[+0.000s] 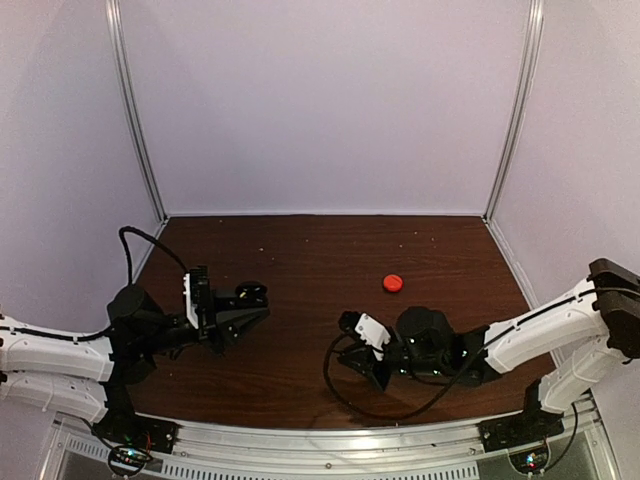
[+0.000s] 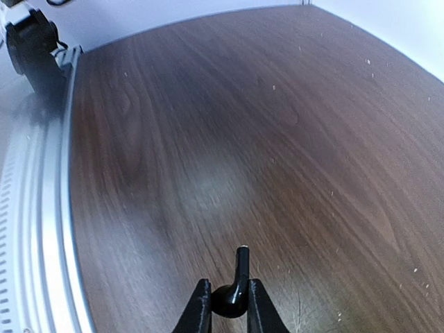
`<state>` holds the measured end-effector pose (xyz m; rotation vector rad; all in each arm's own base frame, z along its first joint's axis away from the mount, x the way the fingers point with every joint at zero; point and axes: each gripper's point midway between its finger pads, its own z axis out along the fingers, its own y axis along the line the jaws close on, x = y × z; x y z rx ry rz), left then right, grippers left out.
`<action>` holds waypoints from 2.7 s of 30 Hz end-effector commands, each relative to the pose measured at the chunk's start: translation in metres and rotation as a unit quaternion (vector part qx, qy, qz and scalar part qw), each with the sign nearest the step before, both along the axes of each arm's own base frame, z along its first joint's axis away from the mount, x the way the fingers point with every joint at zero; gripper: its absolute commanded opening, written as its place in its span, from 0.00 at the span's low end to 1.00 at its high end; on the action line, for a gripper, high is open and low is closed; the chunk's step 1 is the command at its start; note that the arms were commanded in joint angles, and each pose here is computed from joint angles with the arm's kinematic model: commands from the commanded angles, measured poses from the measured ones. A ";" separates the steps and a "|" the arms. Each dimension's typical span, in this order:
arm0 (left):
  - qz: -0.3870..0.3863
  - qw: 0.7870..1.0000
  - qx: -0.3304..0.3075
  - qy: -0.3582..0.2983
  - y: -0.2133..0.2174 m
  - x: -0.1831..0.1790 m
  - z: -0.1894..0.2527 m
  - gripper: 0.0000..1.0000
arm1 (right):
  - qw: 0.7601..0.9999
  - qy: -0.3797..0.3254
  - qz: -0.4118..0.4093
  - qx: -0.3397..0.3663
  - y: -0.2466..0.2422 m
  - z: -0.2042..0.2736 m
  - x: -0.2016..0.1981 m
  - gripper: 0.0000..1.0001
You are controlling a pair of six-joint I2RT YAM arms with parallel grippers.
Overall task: Insert the wireless bluetooth earbuds into the charging case
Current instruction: Pick up the right earbud from the center of the board, then insert the right earbud into the right side groove of the charging case.
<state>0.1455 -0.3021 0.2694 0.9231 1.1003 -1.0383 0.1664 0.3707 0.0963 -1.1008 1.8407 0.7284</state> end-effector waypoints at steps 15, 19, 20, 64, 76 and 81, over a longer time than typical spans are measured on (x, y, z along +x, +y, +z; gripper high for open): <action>-0.131 0.986 0.095 -0.047 -0.013 -0.043 -0.033 0.11 | 0.988 -0.052 0.147 -0.020 0.010 0.138 -0.077 0.11; -0.178 0.978 0.099 -0.037 -0.019 -0.054 -0.036 0.09 | 0.981 -0.074 0.175 -0.030 0.016 0.157 -0.095 0.11; -0.190 0.976 0.101 -0.033 -0.021 -0.057 -0.038 0.09 | 0.980 -0.079 0.180 -0.035 0.016 0.160 -0.098 0.11; -0.286 0.949 0.134 0.007 -0.046 -0.083 -0.049 0.09 | 0.944 -0.169 0.223 -0.176 0.062 0.157 -0.102 0.09; -0.289 0.948 0.135 0.005 -0.047 -0.084 -0.048 0.10 | 0.939 -0.171 0.229 -0.192 0.065 0.150 -0.103 0.08; -0.293 0.946 0.136 0.005 -0.048 -0.087 -0.049 0.10 | 0.937 -0.173 0.229 -0.199 0.066 0.148 -0.102 0.09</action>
